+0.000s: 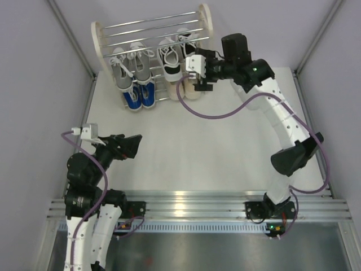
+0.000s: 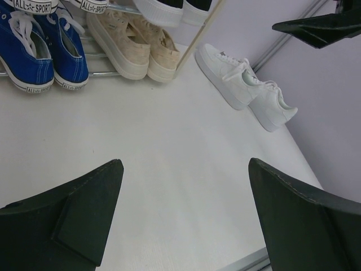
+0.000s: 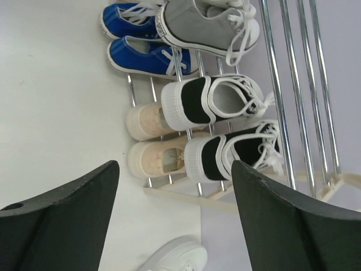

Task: Place and organize the shoes onto the shoe shelf
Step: Adjust the shoe at the shoe shelf, then pick up the shoe at the center of the board.

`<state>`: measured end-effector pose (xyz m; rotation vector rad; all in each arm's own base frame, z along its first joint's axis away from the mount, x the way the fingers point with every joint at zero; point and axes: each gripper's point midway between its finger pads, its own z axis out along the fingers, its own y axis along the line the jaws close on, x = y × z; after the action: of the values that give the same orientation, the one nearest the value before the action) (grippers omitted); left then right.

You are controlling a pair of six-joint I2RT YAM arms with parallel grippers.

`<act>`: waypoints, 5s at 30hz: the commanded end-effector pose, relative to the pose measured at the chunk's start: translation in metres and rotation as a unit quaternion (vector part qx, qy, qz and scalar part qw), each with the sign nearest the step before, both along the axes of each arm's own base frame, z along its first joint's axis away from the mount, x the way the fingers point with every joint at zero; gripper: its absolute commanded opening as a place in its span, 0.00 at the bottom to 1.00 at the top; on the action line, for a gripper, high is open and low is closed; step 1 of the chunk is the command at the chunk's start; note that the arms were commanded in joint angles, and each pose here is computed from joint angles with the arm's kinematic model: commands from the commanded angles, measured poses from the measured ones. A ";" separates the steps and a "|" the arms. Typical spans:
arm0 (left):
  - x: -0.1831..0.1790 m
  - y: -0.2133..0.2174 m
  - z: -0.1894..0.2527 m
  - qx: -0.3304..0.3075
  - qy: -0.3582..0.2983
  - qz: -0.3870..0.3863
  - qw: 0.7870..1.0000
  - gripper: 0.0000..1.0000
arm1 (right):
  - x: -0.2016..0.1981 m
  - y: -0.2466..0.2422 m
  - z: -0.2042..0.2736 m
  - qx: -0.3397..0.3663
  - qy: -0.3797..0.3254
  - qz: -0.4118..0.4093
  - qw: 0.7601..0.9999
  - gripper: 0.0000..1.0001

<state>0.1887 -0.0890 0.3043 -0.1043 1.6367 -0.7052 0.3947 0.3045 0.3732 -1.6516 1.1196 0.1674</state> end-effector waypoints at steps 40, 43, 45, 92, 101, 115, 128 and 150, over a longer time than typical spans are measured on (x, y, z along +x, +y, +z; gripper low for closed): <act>-0.002 -0.001 -0.014 0.009 -0.012 -0.007 1.000 0.98 | 0.130 0.096 -0.083 -0.078 -0.151 -0.016 0.985 0.77; -0.001 -0.001 -0.014 0.008 -0.011 -0.007 1.000 0.98 | 0.133 0.093 -0.087 -0.084 -0.149 -0.016 0.985 0.67; -0.002 -0.002 -0.014 0.007 -0.012 -0.007 1.000 0.98 | 0.135 0.090 -0.087 -0.085 -0.148 -0.019 0.985 0.56; -0.002 -0.003 -0.012 0.000 -0.011 -0.010 1.000 0.98 | 0.156 0.083 -0.039 -0.021 -0.206 -0.079 0.975 0.66; -0.003 -0.003 -0.011 -0.005 -0.012 -0.011 1.000 0.98 | 0.133 0.084 -0.010 0.013 -0.202 -0.069 0.977 0.78; -0.011 -0.003 0.013 -0.019 -0.034 -0.009 0.999 0.98 | 0.042 0.040 0.063 0.091 -0.091 -0.087 0.988 0.99; -0.002 0.017 0.023 -0.013 -0.029 0.054 0.998 0.98 | 0.048 -0.162 0.006 0.283 0.219 -0.359 0.862 0.97; -0.003 0.033 0.004 0.011 0.006 0.095 0.995 0.98 | 0.048 -0.422 -0.179 0.200 0.278 -0.651 0.678 0.84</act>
<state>0.1882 -0.0567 0.3114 -0.2455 1.6201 -0.5447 0.4452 -0.0999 0.1963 -0.0527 2.2701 0.0523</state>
